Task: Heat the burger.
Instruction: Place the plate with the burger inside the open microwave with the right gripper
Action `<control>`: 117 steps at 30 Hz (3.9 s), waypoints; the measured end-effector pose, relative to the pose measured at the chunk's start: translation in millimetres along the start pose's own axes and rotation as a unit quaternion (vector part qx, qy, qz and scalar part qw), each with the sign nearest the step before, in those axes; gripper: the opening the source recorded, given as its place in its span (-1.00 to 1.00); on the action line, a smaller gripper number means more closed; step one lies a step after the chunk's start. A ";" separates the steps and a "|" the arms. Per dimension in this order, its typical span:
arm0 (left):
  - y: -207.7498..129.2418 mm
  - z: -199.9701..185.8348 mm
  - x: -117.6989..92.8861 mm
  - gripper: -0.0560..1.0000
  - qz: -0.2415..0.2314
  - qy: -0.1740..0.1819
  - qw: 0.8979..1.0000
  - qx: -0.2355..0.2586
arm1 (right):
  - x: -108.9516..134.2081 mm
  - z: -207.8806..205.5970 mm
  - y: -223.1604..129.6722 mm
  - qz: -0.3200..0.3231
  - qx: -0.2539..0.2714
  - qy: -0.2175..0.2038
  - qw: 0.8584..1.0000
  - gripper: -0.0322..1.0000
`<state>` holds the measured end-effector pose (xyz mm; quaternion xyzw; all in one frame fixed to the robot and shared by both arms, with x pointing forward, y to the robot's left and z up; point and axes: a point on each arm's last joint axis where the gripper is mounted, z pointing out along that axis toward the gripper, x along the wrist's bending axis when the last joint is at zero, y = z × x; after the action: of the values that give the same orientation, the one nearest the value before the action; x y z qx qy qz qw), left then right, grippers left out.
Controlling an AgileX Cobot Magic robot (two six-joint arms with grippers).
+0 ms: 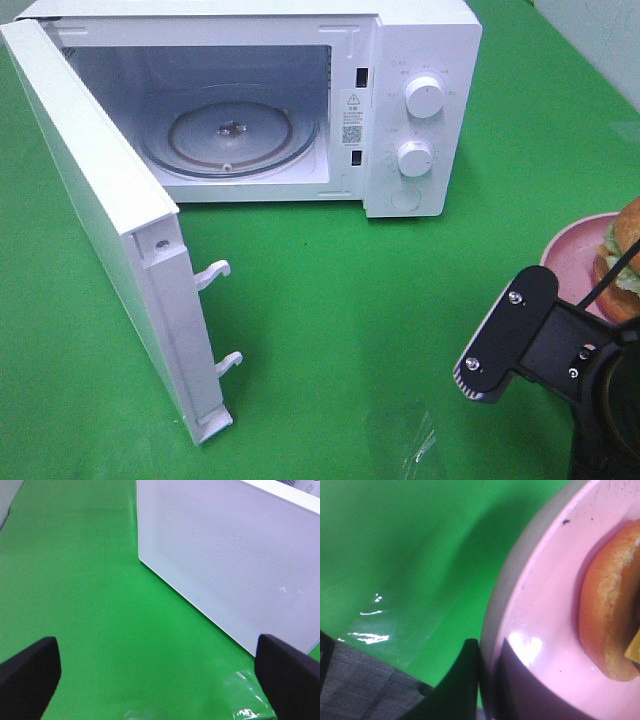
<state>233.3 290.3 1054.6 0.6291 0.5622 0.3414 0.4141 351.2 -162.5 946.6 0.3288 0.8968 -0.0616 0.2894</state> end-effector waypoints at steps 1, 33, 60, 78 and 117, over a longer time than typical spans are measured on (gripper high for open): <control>0.0 0.0 0.0 0.95 0.000 0.000 1.000 0.000 | -0.6 -0.1 1.1 -0.003 -0.006 -0.004 1.000 -0.85; 0.0 0.0 0.0 0.95 0.000 0.000 1.000 0.000 | 9.5 -3.9 31.3 -0.278 -0.185 0.013 0.942 -0.81; 0.0 0.0 0.0 0.95 0.000 0.000 1.000 0.000 | -0.7 4.1 45.3 -0.423 -0.261 0.004 0.868 -0.80; 0.0 0.0 0.0 0.95 0.000 0.000 1.000 0.000 | -25.1 18.8 53.9 -0.525 -0.330 -0.017 0.784 -0.80; 0.0 0.0 0.0 0.95 0.000 0.000 1.000 0.000 | -72.7 20.6 117.2 -0.517 -0.337 -0.013 0.787 -0.80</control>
<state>233.3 290.3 1054.6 0.6291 0.5622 0.3414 0.4141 479.2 -118.1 979.7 -0.3035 0.8925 0.0995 0.3184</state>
